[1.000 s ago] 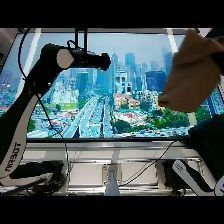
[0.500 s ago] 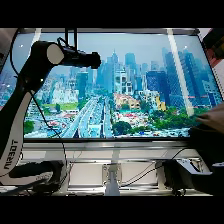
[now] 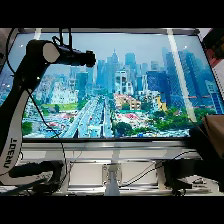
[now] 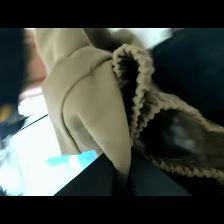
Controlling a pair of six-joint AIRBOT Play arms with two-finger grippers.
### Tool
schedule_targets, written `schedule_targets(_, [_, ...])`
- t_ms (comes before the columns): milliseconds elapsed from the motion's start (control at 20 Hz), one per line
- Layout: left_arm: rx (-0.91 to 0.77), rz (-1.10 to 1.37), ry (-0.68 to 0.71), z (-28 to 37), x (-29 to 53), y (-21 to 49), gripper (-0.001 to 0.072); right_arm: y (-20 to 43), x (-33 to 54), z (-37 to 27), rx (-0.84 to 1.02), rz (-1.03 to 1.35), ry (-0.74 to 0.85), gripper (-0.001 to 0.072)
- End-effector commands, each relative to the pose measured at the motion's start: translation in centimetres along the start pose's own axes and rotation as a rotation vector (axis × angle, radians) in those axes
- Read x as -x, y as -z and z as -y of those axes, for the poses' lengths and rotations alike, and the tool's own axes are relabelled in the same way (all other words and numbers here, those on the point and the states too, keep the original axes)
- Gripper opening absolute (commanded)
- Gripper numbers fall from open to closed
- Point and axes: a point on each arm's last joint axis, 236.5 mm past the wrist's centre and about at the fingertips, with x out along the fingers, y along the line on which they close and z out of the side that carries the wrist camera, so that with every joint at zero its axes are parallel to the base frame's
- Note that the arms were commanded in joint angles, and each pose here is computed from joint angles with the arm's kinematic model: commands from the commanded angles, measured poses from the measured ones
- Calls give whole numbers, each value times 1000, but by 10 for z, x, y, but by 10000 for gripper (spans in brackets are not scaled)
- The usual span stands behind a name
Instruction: Fold the clothes and pants, and hang the long-sleeved shirts on hangers.
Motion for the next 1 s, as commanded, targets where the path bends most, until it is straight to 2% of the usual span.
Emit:
schedule_targets(0, [0,2,-4,-2,0,-1,461,-20,6,45,2,77,162,52])
schedule_targets(50, [-1,2,-4,-1,0,-1,462,-25,6,45,4,98,161,128])
schedule_targets(100, [0,2,-4,-2,0,-1,462,-27,6,44,5,108,159,337])
schedule_targets(150, [-1,2,-4,-1,0,-1,462,-27,6,45,5,107,160,581])
schedule_targets(200, [0,2,-3,-1,0,-1,461,-27,6,44,5,109,159,701])
schedule_targets(400, [0,1,-4,-2,0,0,462,-25,3,30,-2,103,107,678])
schedule_targets(500, [0,0,-4,-2,-1,0,463,-14,-11,7,61,75,74,456])
schedule_targets(550, [0,0,-4,-2,-1,0,463,-1,-22,-10,129,43,52,444])
schedule_targets(650, [0,0,-4,-2,-1,0,464,45,-48,-59,379,-58,-15,377])
schedule_targets(750, [0,0,-3,-2,-1,0,464,110,-67,-105,594,-178,-91,374])
schedule_targets(850, [0,0,-4,-2,-1,0,464,180,-76,-133,757,-297,-145,279])
schedule_targets(950, [0,0,-4,-2,-1,0,464,235,-79,-139,911,-388,-154,255])
